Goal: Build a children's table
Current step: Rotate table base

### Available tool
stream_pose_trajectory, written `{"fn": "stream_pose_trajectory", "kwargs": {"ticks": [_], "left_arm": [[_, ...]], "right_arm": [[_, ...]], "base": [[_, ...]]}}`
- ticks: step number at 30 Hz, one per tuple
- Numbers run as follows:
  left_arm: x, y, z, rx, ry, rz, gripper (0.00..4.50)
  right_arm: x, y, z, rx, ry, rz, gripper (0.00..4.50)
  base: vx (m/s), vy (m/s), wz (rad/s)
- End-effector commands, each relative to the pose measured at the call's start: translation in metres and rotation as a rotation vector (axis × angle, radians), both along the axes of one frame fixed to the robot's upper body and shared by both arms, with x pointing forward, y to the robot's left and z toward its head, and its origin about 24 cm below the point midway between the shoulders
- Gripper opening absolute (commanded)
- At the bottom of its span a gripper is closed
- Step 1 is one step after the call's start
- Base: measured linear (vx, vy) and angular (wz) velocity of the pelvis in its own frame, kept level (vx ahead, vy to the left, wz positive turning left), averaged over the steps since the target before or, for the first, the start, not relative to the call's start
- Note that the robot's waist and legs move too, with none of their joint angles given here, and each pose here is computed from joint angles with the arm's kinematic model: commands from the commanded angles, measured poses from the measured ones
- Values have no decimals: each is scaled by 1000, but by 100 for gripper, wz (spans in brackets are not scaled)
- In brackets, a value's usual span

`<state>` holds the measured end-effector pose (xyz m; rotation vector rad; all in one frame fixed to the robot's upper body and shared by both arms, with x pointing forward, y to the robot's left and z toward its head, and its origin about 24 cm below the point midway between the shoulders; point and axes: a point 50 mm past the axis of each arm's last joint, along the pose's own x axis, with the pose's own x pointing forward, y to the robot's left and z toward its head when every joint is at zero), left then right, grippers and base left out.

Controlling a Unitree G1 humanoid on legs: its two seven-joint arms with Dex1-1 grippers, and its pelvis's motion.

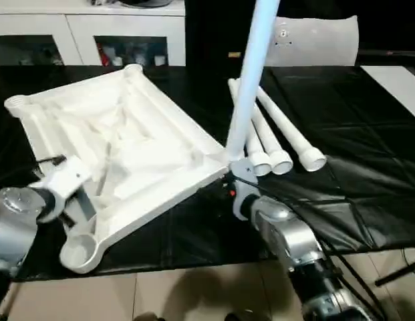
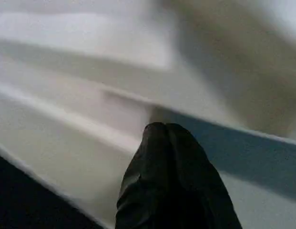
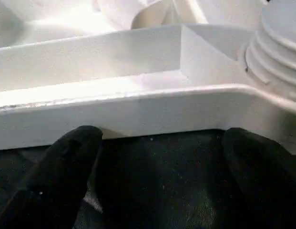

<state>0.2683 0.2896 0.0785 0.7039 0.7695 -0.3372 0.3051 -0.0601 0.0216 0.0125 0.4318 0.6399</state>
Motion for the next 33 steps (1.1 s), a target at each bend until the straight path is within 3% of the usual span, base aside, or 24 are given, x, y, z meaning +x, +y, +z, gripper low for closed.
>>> {"fn": "stream_pose_trajectory", "kwargs": {"ticks": [1,7,16,21,22,23,29,33], "left_arm": [[-10,-16,-9,-93,107,-87,8],[-45,-64,-16,-340,321,-373,8],[-47,-108,-7,-562,319,-502,8],[-34,-128,-6,-602,253,-526,8],[-29,-131,-5,-606,226,-517,8],[-14,-133,-7,-572,139,-467,8],[16,-122,-7,-452,-28,-337,8],[26,-113,-2,-423,-90,-326,8]], "right_arm": [[3,5,1,-6,-7,9,450],[8,21,4,7,-13,57,450],[11,34,5,16,-18,91,450],[13,36,6,17,-23,96,450],[13,36,6,18,-24,97,450],[14,36,5,13,-28,95,450],[18,29,7,6,-47,49,450],[32,19,22,10,-105,-45,450]], "base": [[0,0,0],[0,0,0],[0,0,0],[0,0,0],[0,0,0],[0,0,0],[0,0,0],[0,0,0]]}}
